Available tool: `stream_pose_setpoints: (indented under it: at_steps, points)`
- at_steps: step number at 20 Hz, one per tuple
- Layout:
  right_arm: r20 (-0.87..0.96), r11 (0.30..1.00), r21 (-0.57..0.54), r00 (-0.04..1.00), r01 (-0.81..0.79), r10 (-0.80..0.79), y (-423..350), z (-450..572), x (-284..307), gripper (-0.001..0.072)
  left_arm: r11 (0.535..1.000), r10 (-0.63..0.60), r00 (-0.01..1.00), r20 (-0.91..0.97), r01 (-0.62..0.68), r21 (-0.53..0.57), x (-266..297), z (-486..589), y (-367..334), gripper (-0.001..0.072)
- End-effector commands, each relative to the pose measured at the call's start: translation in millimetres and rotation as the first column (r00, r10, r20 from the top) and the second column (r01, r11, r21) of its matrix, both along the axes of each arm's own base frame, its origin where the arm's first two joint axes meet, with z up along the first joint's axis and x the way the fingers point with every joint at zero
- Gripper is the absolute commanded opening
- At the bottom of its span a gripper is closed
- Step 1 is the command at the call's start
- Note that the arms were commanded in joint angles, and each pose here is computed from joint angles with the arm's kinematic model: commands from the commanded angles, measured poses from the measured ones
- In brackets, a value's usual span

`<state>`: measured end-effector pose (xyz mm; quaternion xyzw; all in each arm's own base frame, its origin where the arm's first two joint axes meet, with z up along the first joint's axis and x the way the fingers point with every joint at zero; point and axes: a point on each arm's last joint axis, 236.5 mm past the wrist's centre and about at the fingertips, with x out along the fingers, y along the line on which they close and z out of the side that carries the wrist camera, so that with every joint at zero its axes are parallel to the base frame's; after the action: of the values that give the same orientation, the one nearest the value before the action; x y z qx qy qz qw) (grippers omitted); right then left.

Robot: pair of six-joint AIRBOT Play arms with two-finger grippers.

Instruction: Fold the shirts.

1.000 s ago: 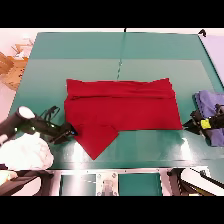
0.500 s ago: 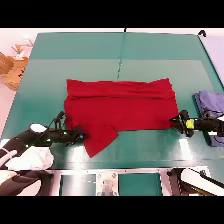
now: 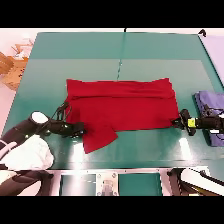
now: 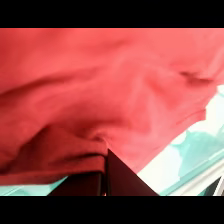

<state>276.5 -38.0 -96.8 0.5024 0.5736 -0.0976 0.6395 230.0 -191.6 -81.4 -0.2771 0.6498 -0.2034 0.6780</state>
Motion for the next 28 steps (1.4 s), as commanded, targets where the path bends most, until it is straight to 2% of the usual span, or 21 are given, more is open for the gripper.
stream_pose_setpoints:
  at_steps: [1, 5, 9, 12, 15, 19, 26, 27, 28]
  points:
    - [-0.003, 0.999, 0.023, 0.999, -0.037, 0.037, -2.4, 11.0, -10.3, 0.0016, 0.991, -0.122, 0.992, -0.035, 0.123, 0.059, -8.9, 14.9, 7.4, 0.0016]
    - [0.025, 0.999, 0.033, 0.999, -0.037, 0.036, -2.6, 33.0, -18.3, 0.0016, 0.964, -0.201, 0.979, -0.025, 0.203, 0.174, -9.6, 44.7, 29.8, 0.0017]
    - [0.038, 0.994, 0.064, 0.995, -0.09, 0.088, 7.9, 58.1, -22.9, 0.0016, 0.948, -0.22, 0.974, 0.063, 0.198, 0.25, -1.3, 97.0, 44.1, 0.0016]
    - [0.075, 0.995, 0.037, 0.993, -0.091, 0.088, 0.2, 76.7, -9.5, 0.0016, 0.943, -0.218, 0.965, 0.148, 0.17, 0.285, 19.1, 129.1, 48.1, 0.0016]
    - [0.183, 0.995, -0.028, 0.978, -0.096, 0.1, -5.0, 103.5, 25.9, 0.0016, 0.943, -0.189, 0.939, 0.287, 0.093, 0.319, 59.7, 153.6, 51.5, 0.0016]
    - [0.282, 0.987, -0.081, 0.947, -0.137, 0.155, 3.6, 121.4, 87.9, 0.0016, 0.939, -0.175, 0.931, 0.322, 0.06, 0.337, 105.6, 144.1, 49.4, 0.0016]
    - [0.263, 0.977, -0.051, 0.942, -0.205, 0.211, 14.7, 72.4, 182.0, 0.0017, 0.935, -0.169, 0.926, 0.337, 0.043, 0.353, 215.9, 94.1, 32.8, 0.0017]
    - [0.269, 0.98, -0.053, 0.943, -0.19, 0.197, 12.8, 61.6, 197.7, 0.0026, 0.936, -0.154, 0.92, 0.361, 0.02, 0.35, 235.9, 87.4, 30.6, 0.0018]
    - [0.288, 0.985, -0.067, 0.942, -0.16, 0.173, 5.7, 54.2, 215.3, 0.0068, 0.938, -0.136, 0.905, 0.403, -0.013, 0.345, 257.3, 85.3, 29.0, 0.0019]
